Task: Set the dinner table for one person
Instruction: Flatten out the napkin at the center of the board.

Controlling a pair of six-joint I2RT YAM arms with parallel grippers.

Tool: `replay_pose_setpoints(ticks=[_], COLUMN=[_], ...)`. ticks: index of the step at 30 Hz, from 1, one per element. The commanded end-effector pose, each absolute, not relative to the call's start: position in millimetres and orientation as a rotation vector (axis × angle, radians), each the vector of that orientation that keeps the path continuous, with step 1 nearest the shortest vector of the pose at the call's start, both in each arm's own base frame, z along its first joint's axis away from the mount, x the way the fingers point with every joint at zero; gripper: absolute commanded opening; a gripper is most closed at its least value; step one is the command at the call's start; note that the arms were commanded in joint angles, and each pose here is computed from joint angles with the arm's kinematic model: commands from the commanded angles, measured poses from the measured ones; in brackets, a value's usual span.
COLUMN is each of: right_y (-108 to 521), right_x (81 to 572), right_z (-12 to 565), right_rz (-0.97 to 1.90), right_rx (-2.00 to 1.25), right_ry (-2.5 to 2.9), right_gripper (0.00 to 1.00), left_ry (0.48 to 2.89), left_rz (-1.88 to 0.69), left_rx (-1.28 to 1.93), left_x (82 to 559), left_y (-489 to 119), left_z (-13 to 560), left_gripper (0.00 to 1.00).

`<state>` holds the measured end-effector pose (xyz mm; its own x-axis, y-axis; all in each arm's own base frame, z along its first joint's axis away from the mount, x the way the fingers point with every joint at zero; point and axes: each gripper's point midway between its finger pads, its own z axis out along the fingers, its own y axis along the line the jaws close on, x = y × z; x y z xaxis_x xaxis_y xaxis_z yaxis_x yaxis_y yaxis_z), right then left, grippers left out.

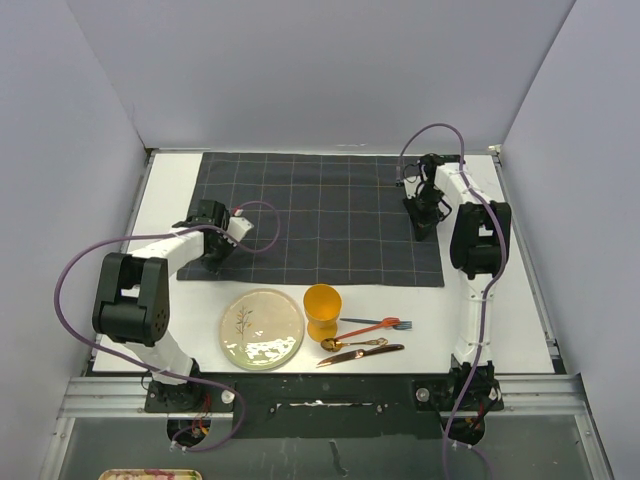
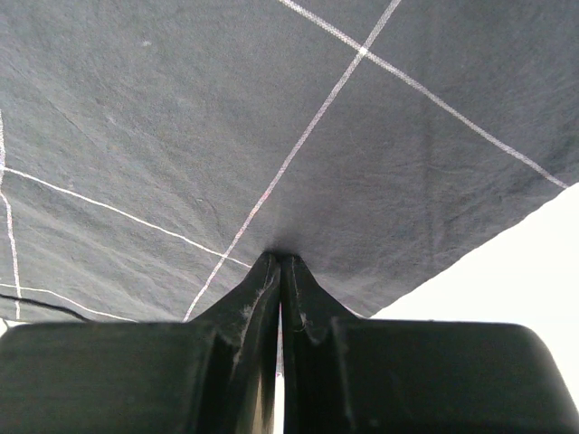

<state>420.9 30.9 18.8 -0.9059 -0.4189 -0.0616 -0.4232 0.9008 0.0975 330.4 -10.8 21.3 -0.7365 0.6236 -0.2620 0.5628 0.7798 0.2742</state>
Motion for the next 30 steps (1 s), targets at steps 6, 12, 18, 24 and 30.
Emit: replay_pose_setpoints(ticks=[6,12,18,24,30], right_y=[27,27,25,24,24], right_x=[425,426,427,429,435], right_z=[20,25,26,26,24], right_rz=[0.187,0.188,0.185,0.179,0.177], right_rx=[-0.653,-0.654,-0.657,-0.651,-0.649], right_ry=[3.008,3.002,3.004,3.001,2.999], right_gripper=[0.00,0.00,0.00,0.00,0.00], left_ry=[2.492,2.540,2.580,2.629,2.654], left_rz=[0.327,0.300,0.274,0.243,0.215], left_rx=[0.851,0.875,0.891,0.910,0.893], left_x=[380,376,370,359,335], left_y=[-13,-15,-17,-18,-17], left_z=[47,30,15,10,11], left_gripper=[0.00,0.00,0.00,0.00,0.00])
